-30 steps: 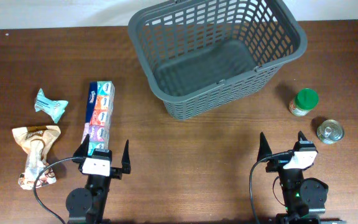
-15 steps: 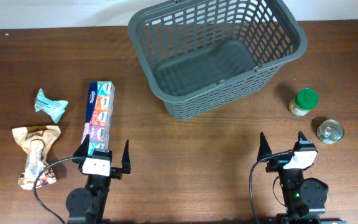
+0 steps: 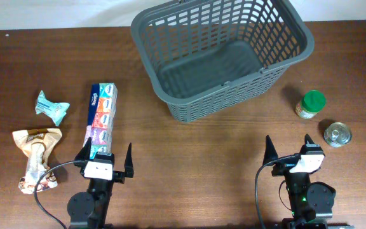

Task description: Pack container

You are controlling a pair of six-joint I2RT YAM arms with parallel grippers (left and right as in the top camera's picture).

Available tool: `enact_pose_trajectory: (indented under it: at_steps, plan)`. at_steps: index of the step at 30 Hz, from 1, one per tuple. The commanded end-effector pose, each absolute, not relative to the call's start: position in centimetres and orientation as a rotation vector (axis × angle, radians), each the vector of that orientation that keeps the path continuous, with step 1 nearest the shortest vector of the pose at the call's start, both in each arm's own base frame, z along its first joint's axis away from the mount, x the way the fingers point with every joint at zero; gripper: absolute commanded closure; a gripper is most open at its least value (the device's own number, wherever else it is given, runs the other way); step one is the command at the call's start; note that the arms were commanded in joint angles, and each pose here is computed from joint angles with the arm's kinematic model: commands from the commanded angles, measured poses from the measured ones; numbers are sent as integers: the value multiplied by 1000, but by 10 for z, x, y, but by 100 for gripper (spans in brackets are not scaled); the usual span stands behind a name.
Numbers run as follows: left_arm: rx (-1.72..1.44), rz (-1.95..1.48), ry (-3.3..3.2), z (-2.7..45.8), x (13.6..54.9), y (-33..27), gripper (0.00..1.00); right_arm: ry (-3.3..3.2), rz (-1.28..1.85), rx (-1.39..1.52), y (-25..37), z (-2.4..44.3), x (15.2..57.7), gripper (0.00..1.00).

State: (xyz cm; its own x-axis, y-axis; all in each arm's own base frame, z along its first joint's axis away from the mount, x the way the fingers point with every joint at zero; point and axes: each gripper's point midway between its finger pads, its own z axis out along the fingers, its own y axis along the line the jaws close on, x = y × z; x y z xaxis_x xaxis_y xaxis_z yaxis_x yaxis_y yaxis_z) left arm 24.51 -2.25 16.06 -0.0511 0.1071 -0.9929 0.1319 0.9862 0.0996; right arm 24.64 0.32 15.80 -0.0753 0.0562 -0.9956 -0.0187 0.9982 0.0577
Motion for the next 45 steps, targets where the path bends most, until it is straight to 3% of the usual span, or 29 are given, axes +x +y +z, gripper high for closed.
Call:
enact_pose_trajectory:
  at_steps: [1, 45]
  plan:
    - [164, -20, 1629, 159, 245, -20, 1, 1647, 83, 9, 8, 156, 246, 1]
    - [254, -107, 1554, 175, 242, -40, 1, 1647, 80, 17, 7, 156, 246, 1]
